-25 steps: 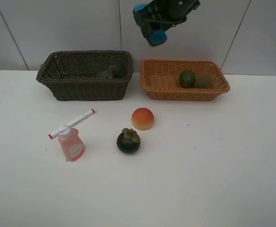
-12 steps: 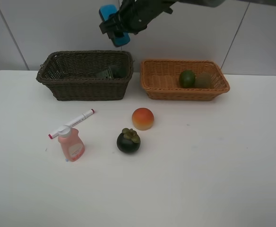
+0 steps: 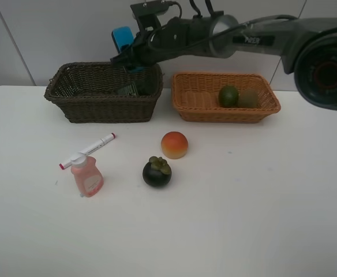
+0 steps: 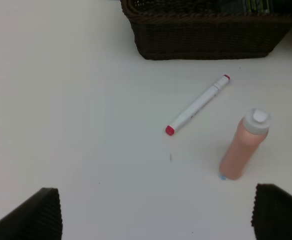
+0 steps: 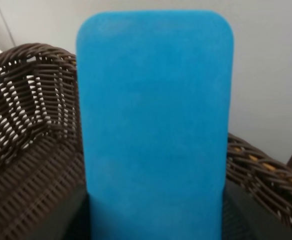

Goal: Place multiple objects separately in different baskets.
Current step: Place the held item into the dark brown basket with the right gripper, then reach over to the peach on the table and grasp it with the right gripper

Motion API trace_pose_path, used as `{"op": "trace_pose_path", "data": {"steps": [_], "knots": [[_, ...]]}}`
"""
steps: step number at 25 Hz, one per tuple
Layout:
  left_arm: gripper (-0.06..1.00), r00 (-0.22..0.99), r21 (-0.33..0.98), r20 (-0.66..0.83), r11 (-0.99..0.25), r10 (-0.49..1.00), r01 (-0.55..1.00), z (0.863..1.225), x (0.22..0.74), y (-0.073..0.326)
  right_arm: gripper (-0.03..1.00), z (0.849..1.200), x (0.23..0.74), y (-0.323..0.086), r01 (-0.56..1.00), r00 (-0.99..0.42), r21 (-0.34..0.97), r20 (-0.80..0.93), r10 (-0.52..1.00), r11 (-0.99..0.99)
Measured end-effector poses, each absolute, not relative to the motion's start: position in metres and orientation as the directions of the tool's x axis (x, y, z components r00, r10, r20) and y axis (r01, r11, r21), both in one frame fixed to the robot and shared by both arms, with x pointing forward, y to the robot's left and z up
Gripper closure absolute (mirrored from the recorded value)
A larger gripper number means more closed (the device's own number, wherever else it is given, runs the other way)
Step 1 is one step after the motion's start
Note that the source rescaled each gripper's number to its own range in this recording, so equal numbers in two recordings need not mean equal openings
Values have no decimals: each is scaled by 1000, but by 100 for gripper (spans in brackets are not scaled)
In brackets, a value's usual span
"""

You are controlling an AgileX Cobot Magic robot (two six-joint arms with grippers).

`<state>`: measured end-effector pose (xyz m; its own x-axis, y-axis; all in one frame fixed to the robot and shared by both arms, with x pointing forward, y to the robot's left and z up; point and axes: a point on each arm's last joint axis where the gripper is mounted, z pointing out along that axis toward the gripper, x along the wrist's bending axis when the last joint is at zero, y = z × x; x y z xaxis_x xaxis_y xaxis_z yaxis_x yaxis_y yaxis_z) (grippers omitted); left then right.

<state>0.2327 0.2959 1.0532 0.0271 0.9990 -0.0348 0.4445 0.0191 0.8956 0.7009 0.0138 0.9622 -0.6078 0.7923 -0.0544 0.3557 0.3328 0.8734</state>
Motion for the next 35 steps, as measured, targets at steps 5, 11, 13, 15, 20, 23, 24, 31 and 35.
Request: {"op": "trace_pose_path", "data": {"steps": [5,11,13,15,20,23,24,31,35], "knots": [[-5,27,896,-35,19,999,445,1053,233,296,67,955,703,15,347,-604,879,-57,795,326],[-5,27,896,-35,19,999,445,1053,233,296,67,953,703,15,351,-603,878,-54,796,326],[-5,27,896,-35,19,999,445,1053,233,296,67,953,703,15,353,-604,877,-53,796,327],[-5,27,896,-35,19,999,445,1053,233,296,67,953,703,15,355,-604,876,-52,796,327],[-5,27,896,-35,19,999,445,1053,233,296,8,955,704,15,333,-604,885,-65,795,325],[-5,27,896,-35,19,999,445,1053,233,296,0,955,704,15,330,-606,884,-70,793,330],[-5,27,896,-35,19,999,445,1053,233,296,-1,955,704,15,328,-607,884,-72,792,332],[-5,27,896,-35,19,999,445,1053,233,296,-2,954,704,15,332,-608,881,-72,791,336],[-5,27,896,-35,19,999,445,1053,233,296,-2,953,702,15,349,-613,870,-70,787,349]]}}
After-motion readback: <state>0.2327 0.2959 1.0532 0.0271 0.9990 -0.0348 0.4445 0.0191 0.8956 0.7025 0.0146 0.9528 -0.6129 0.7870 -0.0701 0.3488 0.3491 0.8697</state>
